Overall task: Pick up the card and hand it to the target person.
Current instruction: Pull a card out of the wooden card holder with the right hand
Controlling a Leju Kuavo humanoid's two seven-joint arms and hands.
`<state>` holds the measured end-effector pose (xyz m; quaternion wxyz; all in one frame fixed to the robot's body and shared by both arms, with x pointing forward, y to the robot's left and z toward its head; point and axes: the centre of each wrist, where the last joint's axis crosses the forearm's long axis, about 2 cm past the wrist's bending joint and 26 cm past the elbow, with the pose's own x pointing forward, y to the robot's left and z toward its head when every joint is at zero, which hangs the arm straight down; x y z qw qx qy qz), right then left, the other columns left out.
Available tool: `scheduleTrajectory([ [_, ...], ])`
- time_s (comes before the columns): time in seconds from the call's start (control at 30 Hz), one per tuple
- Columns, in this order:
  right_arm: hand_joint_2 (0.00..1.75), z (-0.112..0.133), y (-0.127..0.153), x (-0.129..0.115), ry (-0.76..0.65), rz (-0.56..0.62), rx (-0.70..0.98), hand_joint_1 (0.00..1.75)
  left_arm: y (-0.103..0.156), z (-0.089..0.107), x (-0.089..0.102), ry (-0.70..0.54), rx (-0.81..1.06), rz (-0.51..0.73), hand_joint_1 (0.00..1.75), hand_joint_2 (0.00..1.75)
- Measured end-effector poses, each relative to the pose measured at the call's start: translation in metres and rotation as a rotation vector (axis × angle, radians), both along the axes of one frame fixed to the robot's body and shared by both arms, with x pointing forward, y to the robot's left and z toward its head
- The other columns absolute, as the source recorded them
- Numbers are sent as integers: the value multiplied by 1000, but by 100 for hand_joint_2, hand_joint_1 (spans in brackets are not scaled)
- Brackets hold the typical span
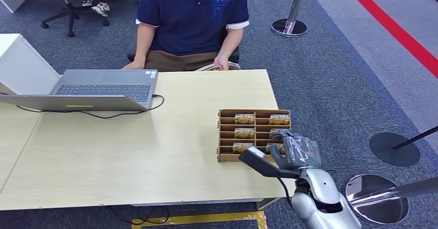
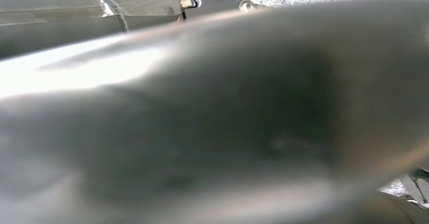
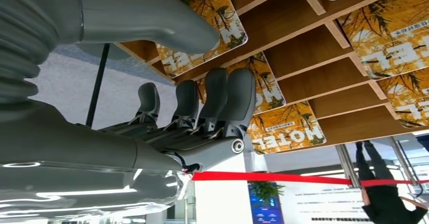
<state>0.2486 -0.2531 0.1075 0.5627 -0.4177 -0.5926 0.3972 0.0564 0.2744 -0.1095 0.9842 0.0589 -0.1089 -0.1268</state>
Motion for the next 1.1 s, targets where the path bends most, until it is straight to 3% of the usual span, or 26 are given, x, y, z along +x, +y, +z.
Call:
scheduleTrajectory([
  [1.1,175,-4,-2,-3,16,-9,13,110,0,0,0,-7,0,-1,0,0],
])
